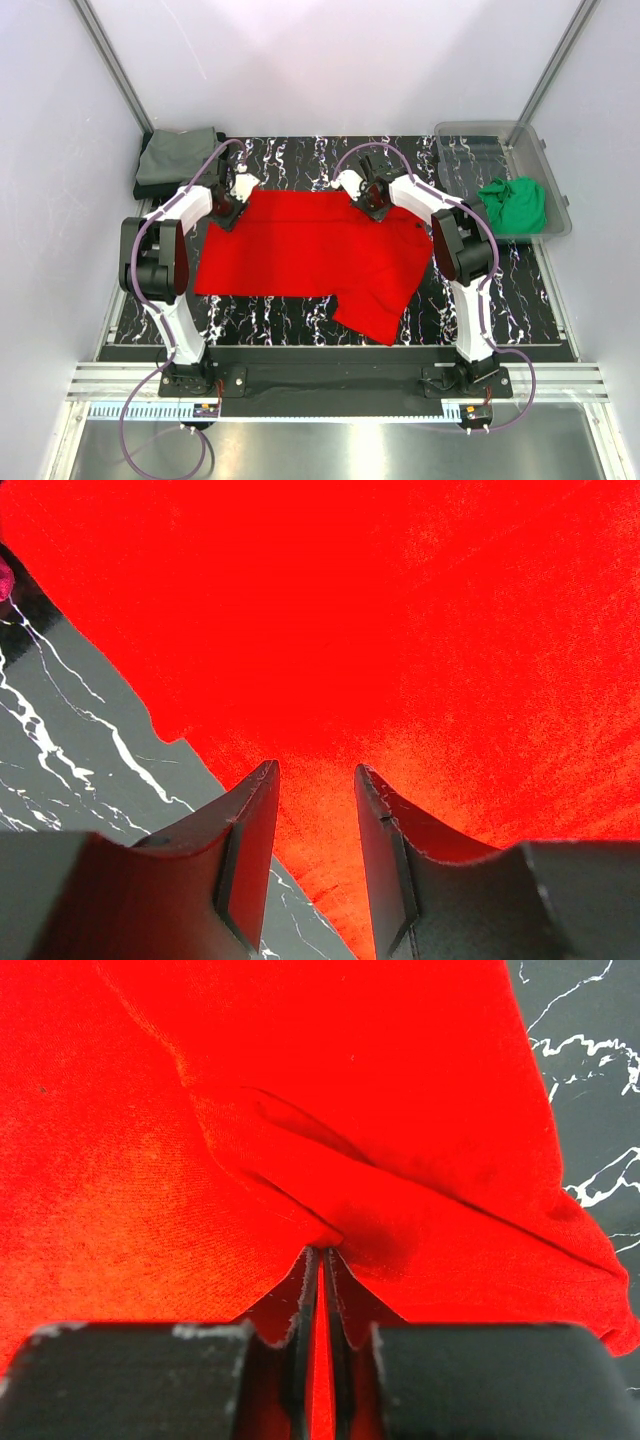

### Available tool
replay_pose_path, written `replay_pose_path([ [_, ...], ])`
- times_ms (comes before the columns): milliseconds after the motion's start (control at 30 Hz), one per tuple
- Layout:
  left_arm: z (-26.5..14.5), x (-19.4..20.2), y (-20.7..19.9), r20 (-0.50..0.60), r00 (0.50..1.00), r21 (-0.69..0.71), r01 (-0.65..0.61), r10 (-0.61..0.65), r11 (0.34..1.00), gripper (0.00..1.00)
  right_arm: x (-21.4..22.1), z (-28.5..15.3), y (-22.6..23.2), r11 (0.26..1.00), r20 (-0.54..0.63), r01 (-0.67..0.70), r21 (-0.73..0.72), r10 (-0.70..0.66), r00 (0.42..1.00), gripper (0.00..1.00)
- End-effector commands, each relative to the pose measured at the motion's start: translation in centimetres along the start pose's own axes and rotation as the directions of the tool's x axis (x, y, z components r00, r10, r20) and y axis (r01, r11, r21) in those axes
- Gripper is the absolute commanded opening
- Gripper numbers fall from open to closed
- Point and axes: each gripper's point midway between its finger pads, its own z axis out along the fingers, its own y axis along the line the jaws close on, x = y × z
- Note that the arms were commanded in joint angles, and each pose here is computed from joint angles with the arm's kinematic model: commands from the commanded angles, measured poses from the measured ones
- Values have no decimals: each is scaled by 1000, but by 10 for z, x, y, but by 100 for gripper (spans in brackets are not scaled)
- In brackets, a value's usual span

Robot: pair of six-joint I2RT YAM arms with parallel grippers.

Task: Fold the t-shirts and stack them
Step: Fold the tshirt

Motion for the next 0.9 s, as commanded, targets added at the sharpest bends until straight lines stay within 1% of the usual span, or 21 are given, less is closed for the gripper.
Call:
replay_pose_path([
  [0,-6,-22,5,63,998,-3,4,-4,1000,41,-17,-7,-9,1000,56,8,21,-9,998,8],
  [33,-5,-22,5,62,998,-1,4,-4,1000,41,-17,-9,-9,1000,58,10,16,-11,998,4],
  [100,-5,-23,5,61,998,-2,4,-4,1000,41,-18,-12,-5,1000,65,13,1,-13,998,0],
  [267,-4,-24,5,67,998,4,7,-7,1000,41,-21,-30,3,1000,85,6,-25,-4,996,0],
  [433,-2,-25,4,65,998,10,9,-9,1000,41,-26,-49,7,1000,103,4,-21,-2,995,0],
  [700,-1,-28,4,71,997,16,14,-15,1000,41,-27,-56,21,999,104,12,-41,-8,995,0],
  [733,-2,-29,5,73,997,13,17,-18,1000,41,-25,-52,21,999,98,12,-43,-8,995,1],
  [767,-2,-29,5,75,997,12,17,-18,1000,41,-24,-49,21,999,91,11,-42,-7,996,5],
  [800,-3,-28,5,71,997,13,17,-18,1000,41,-22,-46,19,999,82,10,-33,-7,997,13],
  [833,-3,-27,4,69,997,12,13,-14,1000,41,-19,-38,19,999,68,10,-37,-8,998,24],
  [867,-3,-26,5,67,998,8,13,-14,1000,41,-19,-35,19,999,63,14,-36,-12,998,26],
])
